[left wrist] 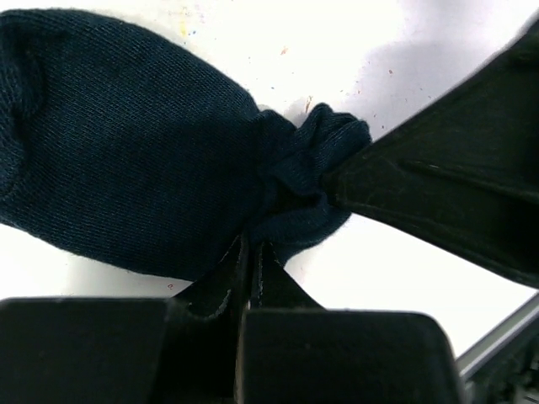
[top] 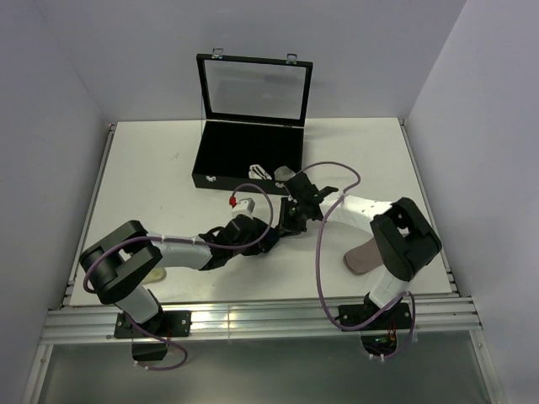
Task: Roll the socks
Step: Roll the sock at the center of the board.
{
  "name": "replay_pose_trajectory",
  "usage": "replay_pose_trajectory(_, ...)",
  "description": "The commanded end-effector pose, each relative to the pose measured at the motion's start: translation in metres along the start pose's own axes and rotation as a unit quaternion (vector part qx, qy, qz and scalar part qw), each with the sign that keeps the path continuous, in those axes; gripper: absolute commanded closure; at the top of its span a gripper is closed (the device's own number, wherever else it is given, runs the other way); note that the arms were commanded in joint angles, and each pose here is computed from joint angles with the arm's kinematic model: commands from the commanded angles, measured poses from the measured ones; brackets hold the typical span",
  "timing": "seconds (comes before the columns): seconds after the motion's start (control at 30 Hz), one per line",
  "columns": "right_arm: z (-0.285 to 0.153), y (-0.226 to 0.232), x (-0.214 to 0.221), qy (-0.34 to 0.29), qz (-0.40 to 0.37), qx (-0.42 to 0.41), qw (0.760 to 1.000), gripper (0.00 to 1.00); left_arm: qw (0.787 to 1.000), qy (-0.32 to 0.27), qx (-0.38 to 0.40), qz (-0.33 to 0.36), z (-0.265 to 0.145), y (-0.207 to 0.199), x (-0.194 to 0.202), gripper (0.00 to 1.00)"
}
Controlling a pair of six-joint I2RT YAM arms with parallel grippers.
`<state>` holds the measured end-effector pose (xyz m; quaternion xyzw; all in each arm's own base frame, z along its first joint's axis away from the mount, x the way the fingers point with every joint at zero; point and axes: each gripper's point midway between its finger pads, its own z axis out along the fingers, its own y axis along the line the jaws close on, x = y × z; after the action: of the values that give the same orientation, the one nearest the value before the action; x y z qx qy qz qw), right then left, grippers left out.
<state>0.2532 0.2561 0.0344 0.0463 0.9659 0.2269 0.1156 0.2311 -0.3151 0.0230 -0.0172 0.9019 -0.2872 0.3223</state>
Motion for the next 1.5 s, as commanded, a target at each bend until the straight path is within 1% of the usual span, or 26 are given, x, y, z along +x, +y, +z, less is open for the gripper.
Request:
replay_pose_trajectory(0.0, -0.025, 0.030, -0.021, -0.051, -0.035, -0.057, 0.997, 0.71, 0.997, 0.062, -0.049, -0.009, -0.006, 0.038, 0.032, 0.99)
replay_pose_trajectory(0.07, -0.034, 0.036, -0.026, -0.071, -0.047, -0.077, 0.993, 0.69, 0.996, 0.072, -0.049, -0.019, -0.006, 0.042, 0.035, 1.00)
replay_pose_trajectory(0.13, -0.038, 0.037, -0.025, -0.082, -0.085, -0.089, 0.989, 0.68, 0.996, 0.078, -0.049, -0.023, -0.006, 0.044, 0.035, 1.00)
replay_pose_trajectory(0.17, -0.043, 0.038, -0.029, -0.098, -0.099, -0.090, 0.986, 0.66, 0.995, 0.085, -0.048, -0.022, -0.007, 0.044, 0.038, 0.99)
replay_pose_trajectory(0.2, -0.045, 0.035, -0.029, -0.104, -0.132, -0.089, 0.982, 0.64, 0.995, 0.087, -0.048, -0.020, -0.008, 0.045, 0.038, 0.99)
replay_pose_trajectory(0.23, -0.046, 0.030, -0.030, -0.110, -0.146, -0.080, 0.980, 0.63, 0.995, 0.088, -0.047, -0.019, -0.009, 0.045, 0.037, 0.99)
replay_pose_trajectory(0.27, -0.051, 0.025, -0.033, -0.124, -0.162, -0.066, 0.977, 0.62, 0.995, 0.090, -0.049, -0.012, -0.010, 0.047, 0.037, 0.99)
replay_pose_trajectory(0.37, -0.056, 0.019, -0.035, -0.134, -0.190, -0.053, 0.971, 0.62, 0.994, 0.097, -0.055, 0.004, -0.013, 0.053, 0.036, 0.99)
replay_pose_trajectory(0.5, -0.056, 0.012, -0.034, -0.147, -0.268, -0.041, 0.951, 0.62, 0.993, 0.100, -0.048, 0.034, -0.017, 0.055, 0.032, 1.00)
replay_pose_trajectory(0.57, -0.064, 0.018, -0.037, -0.175, -0.299, -0.052, 0.937, 0.62, 0.992, 0.102, -0.056, 0.057, -0.016, 0.058, 0.028, 0.99)
replay_pose_trajectory(0.63, -0.069, 0.022, -0.034, -0.184, -0.316, -0.068, 0.928, 0.60, 0.990, 0.104, -0.054, 0.077, -0.016, 0.058, 0.024, 0.99)
replay_pose_trajectory(0.7, -0.069, 0.026, -0.032, -0.184, -0.335, -0.073, 0.921, 0.59, 0.990, 0.102, -0.054, 0.084, -0.017, 0.057, 0.020, 0.99)
replay_pose_trajectory(0.73, -0.063, 0.024, -0.027, -0.167, -0.334, -0.074, 0.925, 0.60, 0.989, 0.102, -0.053, 0.088, -0.017, 0.057, 0.018, 0.99)
replay_pose_trajectory(0.83, -0.051, 0.029, -0.015, -0.127, -0.324, -0.097, 0.933, 0.62, 0.990, 0.101, -0.045, 0.089, -0.020, 0.055, 0.016, 0.99)
replay_pose_trajectory(0.9, -0.044, 0.030, -0.008, -0.112, -0.291, -0.102, 0.945, 0.65, 0.990, 0.102, -0.043, 0.087, -0.021, 0.056, 0.017, 1.00)
replay_pose_trajectory(0.93, -0.042, 0.032, -0.009, -0.117, -0.277, -0.106, 0.948, 0.68, 0.990, 0.104, -0.044, 0.084, -0.021, 0.056, 0.018, 0.99)
replay_pose_trajectory(0.97, -0.041, 0.032, -0.008, -0.114, -0.240, -0.106, 0.958, 0.69, 0.991, 0.102, -0.043, 0.081, -0.020, 0.055, 0.017, 0.99)
replay_pose_trajectory(1.03, -0.041, 0.031, -0.010, -0.122, -0.201, -0.102, 0.967, 0.69, 0.991, 0.108, -0.035, 0.072, -0.021, 0.053, 0.022, 0.99)
replay_pose_trajectory(1.07, -0.041, 0.033, -0.008, -0.118, -0.155, -0.102, 0.976, 0.67, 0.991, 0.109, -0.035, 0.069, -0.020, 0.053, 0.023, 0.99)
replay_pose_trajectory(1.1, -0.041, 0.034, -0.008, -0.115, -0.138, -0.104, 0.978, 0.62, 0.991, 0.110, -0.033, 0.068, -0.019, 0.053, 0.023, 0.99)
replay_pose_trajectory(1.17, -0.041, 0.033, -0.009, -0.115, -0.090, -0.095, 0.985, 0.55, 0.991, 0.113, -0.034, 0.061, -0.018, 0.053, 0.026, 0.99)
replay_pose_trajectory(1.2, -0.040, 0.032, -0.010, -0.117, -0.080, -0.090, 0.986, 0.49, 0.991, 0.114, -0.031, 0.057, -0.017, 0.053, 0.027, 0.99)
replay_pose_trajectory(1.23, -0.038, 0.029, -0.008, -0.114, -0.067, -0.077, 0.988, 0.47, 0.991, 0.114, -0.033, 0.055, -0.017, 0.053, 0.027, 0.99)
replay_pose_trajectory(1.3, -0.033, 0.022, -0.012, -0.117, -0.050, -0.045, 0.991, 0.44, 0.991, 0.114, -0.038, 0.052, -0.016, 0.054, 0.027, 0.99)
replay_pose_trajectory(1.33, -0.031, 0.017, -0.007, -0.106, -0.034, -0.030, 0.993, 0.44, 0.992, 0.113, -0.038, 0.049, -0.015, 0.053, 0.026, 0.99)
replay_pose_trajectory(1.47, -0.024, 0.015, -0.007, -0.094, 0.000, -0.007, 0.996, 0.44, 0.993, 0.106, -0.036, 0.044, -0.014, 0.051, 0.023, 0.99)
